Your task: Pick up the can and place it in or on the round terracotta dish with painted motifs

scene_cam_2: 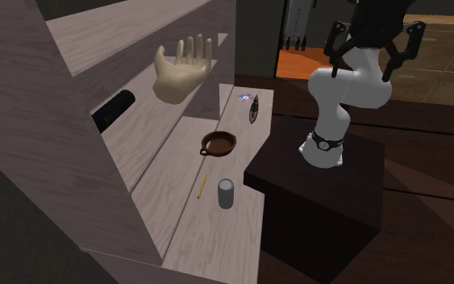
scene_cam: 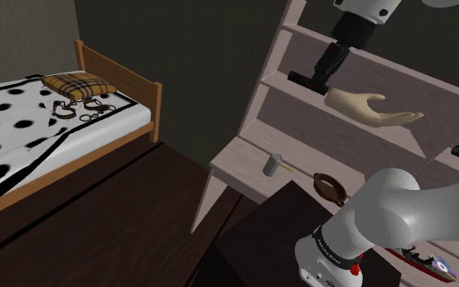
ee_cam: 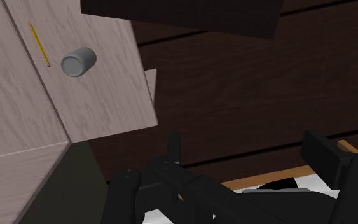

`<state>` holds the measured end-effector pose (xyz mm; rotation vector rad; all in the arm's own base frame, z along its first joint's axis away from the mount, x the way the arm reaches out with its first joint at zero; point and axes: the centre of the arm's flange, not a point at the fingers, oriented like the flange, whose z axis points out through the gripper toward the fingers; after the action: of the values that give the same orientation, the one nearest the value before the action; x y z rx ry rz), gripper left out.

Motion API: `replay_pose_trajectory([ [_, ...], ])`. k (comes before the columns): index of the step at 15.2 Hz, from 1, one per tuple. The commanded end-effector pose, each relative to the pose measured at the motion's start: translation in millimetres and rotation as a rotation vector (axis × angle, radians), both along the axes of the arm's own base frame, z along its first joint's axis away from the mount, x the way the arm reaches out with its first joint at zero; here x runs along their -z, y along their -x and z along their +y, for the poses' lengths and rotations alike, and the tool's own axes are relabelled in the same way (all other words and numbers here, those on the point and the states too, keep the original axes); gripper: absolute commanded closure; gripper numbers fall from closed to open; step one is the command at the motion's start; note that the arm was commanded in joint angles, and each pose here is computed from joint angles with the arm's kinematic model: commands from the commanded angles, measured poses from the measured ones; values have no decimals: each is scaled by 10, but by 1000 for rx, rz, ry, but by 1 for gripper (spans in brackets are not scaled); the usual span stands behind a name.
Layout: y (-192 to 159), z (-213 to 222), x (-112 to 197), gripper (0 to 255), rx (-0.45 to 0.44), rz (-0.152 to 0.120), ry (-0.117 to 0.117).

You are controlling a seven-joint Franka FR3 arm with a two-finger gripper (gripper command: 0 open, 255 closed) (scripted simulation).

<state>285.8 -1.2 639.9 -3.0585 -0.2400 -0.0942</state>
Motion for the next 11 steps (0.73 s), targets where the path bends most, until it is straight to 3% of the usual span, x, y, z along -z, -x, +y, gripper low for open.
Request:
replay_pose_trajectory([
  [1,0,0,0,0,0,0,0],
  [11,-212,-660,1110,0,-15,15,17],
])
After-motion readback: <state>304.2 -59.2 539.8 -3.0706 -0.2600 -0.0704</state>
